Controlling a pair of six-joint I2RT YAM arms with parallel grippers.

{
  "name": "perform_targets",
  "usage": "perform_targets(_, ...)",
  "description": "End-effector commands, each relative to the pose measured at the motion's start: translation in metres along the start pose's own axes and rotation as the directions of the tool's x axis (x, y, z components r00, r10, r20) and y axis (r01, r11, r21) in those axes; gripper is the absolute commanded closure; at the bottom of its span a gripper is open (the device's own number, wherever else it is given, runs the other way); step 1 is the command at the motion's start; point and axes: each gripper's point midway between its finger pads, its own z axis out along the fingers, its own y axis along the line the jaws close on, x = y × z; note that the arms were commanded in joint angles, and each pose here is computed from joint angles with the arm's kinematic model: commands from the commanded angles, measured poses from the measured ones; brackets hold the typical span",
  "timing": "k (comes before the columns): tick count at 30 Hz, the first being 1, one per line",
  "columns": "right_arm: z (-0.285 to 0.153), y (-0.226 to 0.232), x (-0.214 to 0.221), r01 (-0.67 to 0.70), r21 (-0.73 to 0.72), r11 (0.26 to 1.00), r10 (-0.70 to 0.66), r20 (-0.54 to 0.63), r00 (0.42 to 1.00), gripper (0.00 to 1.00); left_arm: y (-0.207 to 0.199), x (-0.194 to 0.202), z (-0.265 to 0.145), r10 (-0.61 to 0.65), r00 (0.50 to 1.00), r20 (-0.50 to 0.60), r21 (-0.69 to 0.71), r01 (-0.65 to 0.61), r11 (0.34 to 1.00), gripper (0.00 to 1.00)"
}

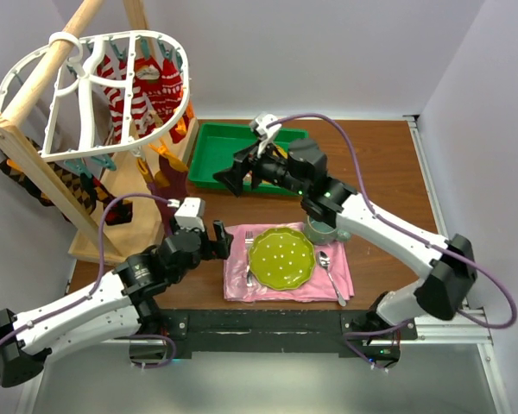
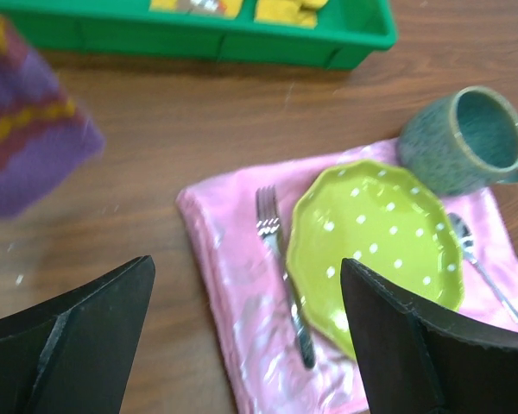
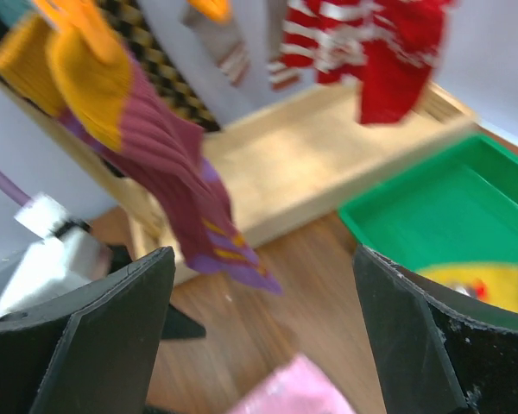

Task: Remove the socks clipped to the hanger
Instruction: Remove the sock from the hanger.

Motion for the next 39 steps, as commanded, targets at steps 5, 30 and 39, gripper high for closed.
perform_targets(5, 0.039, 0.06, -0.043, 0.042, -0.189, 0.981, -0.011, 0.162, 0.987, 0.14, 0.034, 0.012, -0.028, -0.099, 0.991, -0.088, -0.158, 0.084, 0.984, 0.05)
perform_targets(30, 0.12, 0.058, 0.025, -0.069, -0.142, 0.987, 0.091, 0.151, 0.984, 0.16, 0.034, -0.007, -0.043, -0.125, 0.99, -0.057, -0.149, 0.116, 0.982, 0.07)
perform_targets(39, 0.117, 0.058, 0.025, -0.053, -0.145, 0.988, 0.075, 0.15, 0.986, 0.68, 0.03, -0.019, -0.044, -0.118, 0.993, -0.025, -0.137, 0.114, 0.984, 0.08)
